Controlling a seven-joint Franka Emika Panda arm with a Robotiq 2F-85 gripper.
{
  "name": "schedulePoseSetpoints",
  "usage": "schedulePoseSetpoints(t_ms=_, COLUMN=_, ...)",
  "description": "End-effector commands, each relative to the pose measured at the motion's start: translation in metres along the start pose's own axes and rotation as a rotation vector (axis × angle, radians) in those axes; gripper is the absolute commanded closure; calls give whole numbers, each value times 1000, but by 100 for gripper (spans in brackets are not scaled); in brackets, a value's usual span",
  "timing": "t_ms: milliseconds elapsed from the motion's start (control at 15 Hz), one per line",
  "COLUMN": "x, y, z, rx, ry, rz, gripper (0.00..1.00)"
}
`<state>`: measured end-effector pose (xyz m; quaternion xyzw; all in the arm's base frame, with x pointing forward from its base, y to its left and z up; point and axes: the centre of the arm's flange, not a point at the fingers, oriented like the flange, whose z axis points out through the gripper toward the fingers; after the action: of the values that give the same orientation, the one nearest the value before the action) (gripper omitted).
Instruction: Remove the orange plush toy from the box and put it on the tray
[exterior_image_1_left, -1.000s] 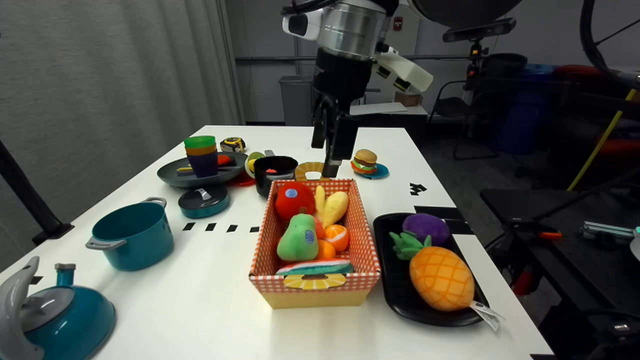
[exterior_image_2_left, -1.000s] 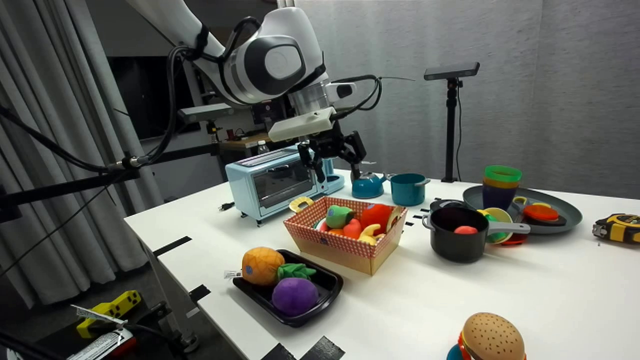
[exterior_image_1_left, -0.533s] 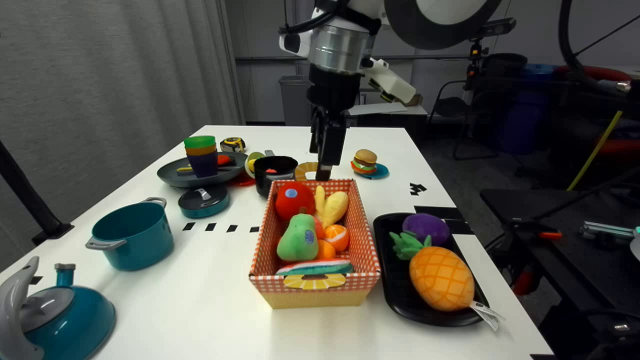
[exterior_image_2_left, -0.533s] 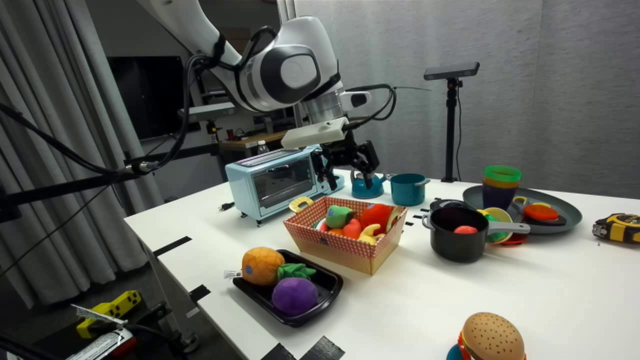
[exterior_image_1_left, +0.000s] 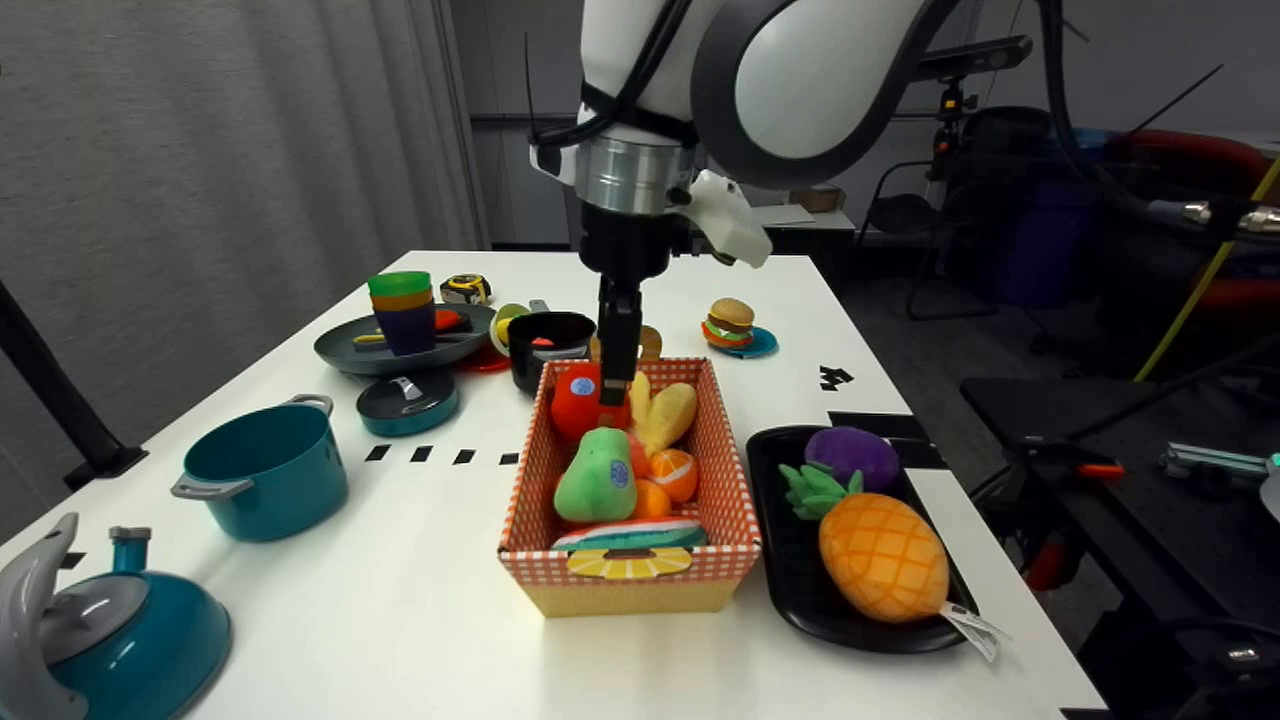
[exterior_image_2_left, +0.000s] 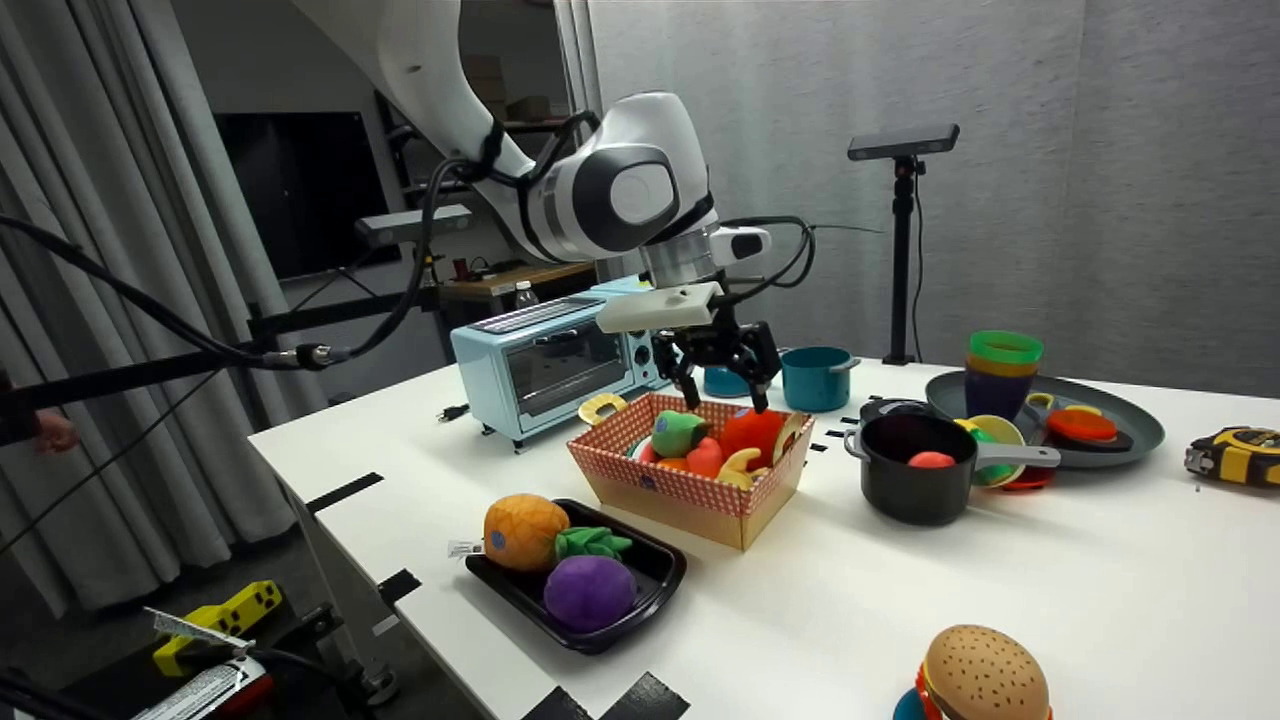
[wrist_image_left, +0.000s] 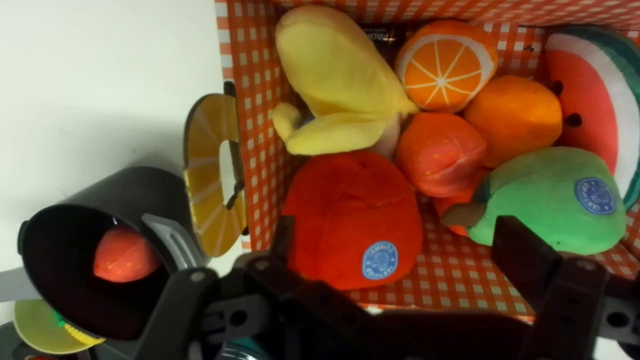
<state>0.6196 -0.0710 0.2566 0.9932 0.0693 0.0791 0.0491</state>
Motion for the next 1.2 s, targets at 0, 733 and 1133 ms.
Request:
schedulePoseSetpoints(t_ms=0, x=21, y=2, z=15, rx=-23, ry=3, rz=46, gripper=0)
schedulePoseSetpoints(t_ms=733, x=31, y=4, z=24, rx=-64, ry=5, rz=110, gripper=0)
schedulePoseSetpoints(t_ms=1133, x=33, y=6, z=24, rx=-80, ry=-4, rz=89, gripper=0)
